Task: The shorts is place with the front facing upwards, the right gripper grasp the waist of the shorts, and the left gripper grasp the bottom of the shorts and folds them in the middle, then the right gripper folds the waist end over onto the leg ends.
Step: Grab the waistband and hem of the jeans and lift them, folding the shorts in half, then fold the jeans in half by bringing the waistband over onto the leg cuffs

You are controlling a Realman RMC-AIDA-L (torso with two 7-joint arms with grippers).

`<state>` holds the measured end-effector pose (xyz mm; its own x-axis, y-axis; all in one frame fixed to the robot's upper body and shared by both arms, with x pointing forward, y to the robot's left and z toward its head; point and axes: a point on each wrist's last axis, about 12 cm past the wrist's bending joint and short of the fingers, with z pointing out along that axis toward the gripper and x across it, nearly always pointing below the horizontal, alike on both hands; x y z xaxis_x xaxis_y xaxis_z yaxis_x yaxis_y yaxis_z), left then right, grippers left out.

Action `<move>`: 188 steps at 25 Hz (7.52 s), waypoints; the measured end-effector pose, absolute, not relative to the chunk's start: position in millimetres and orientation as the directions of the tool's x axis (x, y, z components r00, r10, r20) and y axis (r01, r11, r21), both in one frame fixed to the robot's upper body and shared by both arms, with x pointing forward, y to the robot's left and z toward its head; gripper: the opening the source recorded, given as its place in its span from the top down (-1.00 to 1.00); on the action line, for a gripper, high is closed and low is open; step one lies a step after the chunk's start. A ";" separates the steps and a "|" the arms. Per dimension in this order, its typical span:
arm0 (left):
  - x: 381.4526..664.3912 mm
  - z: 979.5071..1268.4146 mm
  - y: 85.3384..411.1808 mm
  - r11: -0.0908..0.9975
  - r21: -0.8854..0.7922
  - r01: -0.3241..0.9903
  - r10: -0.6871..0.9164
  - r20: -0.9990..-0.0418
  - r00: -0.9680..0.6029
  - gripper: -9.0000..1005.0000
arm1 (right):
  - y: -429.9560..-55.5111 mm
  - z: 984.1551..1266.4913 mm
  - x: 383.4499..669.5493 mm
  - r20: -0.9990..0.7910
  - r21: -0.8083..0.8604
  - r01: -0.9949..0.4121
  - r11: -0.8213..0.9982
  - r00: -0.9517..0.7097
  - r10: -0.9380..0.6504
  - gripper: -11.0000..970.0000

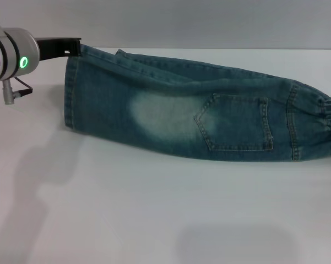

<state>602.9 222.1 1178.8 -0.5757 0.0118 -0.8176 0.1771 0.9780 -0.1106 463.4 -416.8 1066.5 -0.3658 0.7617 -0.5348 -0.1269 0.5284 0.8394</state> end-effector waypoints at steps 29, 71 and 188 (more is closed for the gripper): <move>620.2 1173.5 197.5 0.960 -0.121 0.253 0.053 -0.807 -0.588 0.95 | -398.7 1049.0 504.4 -0.601 0.729 -0.052 0.683 -0.525 0.602 0.11; 619.9 1175.3 188.6 0.946 -0.119 0.301 0.084 -0.809 -0.582 0.95 | -379.2 1040.5 526.7 -0.463 0.772 0.029 0.635 -0.659 0.593 -0.25; 653.7 1131.1 154.8 0.927 -0.154 0.342 0.054 -0.848 -0.528 -0.72 | -412.1 1014.8 451.3 -0.511 0.810 0.114 0.575 -0.343 0.788 -0.45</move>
<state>653.7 154.8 1131.1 -0.5280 0.0538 -0.8475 0.3424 0.9268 -0.1545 451.3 -412.1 1014.8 -0.3434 0.7879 -0.5112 0.1140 0.5753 0.8100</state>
